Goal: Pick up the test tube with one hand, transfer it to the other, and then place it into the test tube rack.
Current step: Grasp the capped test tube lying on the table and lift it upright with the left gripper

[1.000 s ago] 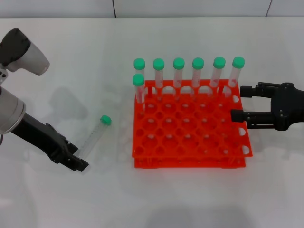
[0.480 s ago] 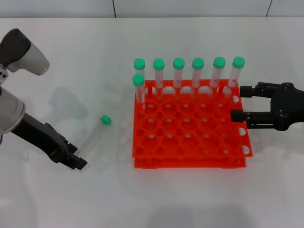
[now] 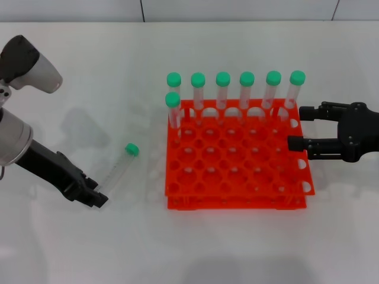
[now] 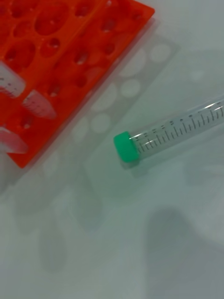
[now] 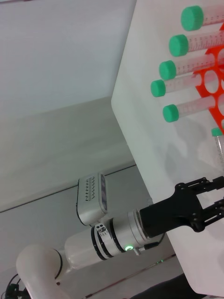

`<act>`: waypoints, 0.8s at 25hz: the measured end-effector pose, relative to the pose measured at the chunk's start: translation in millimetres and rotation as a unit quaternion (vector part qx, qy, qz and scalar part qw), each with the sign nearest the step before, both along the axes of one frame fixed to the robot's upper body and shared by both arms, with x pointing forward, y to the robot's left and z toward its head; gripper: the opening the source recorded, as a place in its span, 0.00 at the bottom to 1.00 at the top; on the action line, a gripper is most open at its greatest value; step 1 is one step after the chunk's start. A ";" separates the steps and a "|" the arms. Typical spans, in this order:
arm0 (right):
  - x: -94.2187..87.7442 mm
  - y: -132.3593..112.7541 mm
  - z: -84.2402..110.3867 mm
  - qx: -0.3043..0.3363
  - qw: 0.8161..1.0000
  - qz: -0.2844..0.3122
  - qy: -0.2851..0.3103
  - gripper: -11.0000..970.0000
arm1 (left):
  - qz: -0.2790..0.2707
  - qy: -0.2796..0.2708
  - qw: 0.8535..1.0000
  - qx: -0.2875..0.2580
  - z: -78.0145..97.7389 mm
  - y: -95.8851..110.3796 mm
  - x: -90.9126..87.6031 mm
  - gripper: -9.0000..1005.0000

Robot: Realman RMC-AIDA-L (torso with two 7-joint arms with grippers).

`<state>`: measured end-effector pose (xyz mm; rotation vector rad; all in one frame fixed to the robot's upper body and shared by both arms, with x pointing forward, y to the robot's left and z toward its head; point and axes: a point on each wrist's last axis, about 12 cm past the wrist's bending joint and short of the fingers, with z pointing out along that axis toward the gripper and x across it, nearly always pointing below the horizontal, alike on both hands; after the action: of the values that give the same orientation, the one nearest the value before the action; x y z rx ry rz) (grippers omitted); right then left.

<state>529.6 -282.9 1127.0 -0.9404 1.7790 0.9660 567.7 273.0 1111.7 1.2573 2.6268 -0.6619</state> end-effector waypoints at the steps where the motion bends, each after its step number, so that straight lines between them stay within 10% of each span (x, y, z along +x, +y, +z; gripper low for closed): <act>1: 0.0 0.0 0.0 0.000 1.000 0.000 0.000 0.84 | 0.000 -0.001 1.000 0.000 0.0 -0.1 0.3 0.54; 20: -0.1 0.5 -0.2 -0.001 1.000 0.001 0.000 0.84 | 0.005 -0.005 1.000 0.005 -3.3 -0.1 0.8 0.42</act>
<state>529.5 -282.4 1126.9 -0.9437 1.7793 0.9670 568.5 272.9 1108.4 1.2453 2.6296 -0.6388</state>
